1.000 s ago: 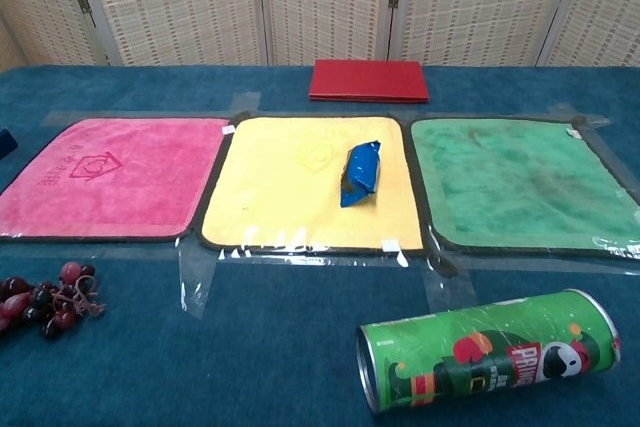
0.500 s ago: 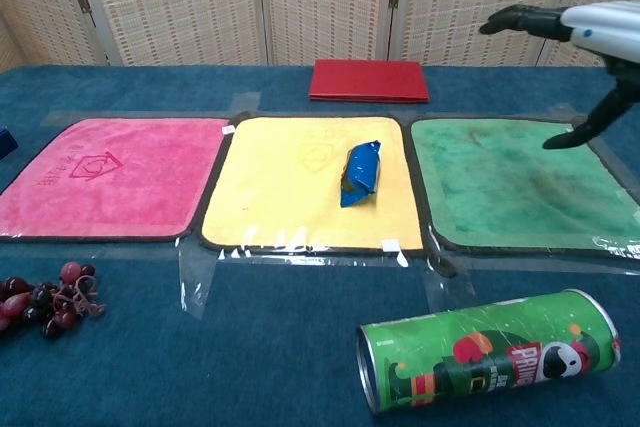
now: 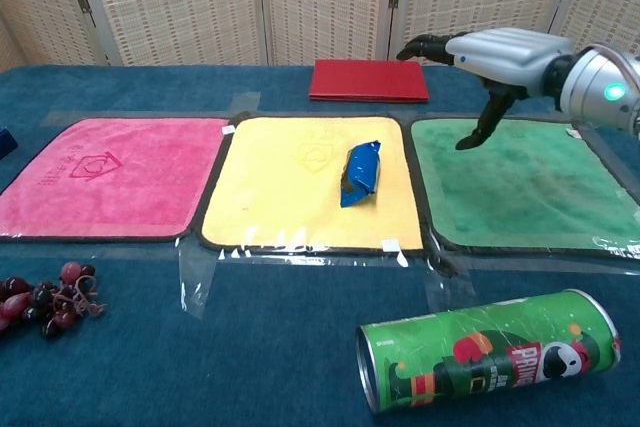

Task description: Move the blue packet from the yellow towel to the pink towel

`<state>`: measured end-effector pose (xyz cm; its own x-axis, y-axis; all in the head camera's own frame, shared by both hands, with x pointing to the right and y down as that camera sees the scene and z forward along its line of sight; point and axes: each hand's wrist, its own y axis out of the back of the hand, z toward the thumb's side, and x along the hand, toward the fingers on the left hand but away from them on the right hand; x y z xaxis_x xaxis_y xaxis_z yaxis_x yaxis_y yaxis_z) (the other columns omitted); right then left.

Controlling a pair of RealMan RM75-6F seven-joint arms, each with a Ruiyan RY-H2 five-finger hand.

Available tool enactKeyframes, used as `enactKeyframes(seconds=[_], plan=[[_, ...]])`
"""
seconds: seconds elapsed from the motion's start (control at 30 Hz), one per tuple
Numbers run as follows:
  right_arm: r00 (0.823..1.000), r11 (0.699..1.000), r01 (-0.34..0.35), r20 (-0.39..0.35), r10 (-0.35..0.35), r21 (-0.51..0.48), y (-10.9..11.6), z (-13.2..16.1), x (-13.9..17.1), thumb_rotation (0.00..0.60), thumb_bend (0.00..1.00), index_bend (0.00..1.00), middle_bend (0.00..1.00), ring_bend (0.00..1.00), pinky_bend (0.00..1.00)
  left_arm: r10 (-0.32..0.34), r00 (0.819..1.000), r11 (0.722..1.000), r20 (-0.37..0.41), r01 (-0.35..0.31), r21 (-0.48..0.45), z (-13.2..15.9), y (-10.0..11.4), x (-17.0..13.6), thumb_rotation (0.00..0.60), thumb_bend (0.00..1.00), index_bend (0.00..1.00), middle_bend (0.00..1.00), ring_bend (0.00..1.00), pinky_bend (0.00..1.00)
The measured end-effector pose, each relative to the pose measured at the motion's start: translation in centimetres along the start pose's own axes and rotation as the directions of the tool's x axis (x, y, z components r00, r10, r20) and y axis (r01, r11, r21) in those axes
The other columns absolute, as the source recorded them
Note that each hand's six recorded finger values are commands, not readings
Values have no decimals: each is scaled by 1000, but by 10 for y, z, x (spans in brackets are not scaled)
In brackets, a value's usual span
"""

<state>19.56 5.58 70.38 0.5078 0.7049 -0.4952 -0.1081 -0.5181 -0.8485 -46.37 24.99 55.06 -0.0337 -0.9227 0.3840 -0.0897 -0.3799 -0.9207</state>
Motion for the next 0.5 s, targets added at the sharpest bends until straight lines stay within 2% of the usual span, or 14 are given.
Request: enactKeyframes(seconds=[0.5], plan=[[999, 998, -28, -25, 30, 57, -28, 31, -57, 600, 124, 0, 0, 0, 0, -8, 1000, 1000, -9, 8, 5, -2, -2, 4, 600, 983, 233, 144, 176, 46]])
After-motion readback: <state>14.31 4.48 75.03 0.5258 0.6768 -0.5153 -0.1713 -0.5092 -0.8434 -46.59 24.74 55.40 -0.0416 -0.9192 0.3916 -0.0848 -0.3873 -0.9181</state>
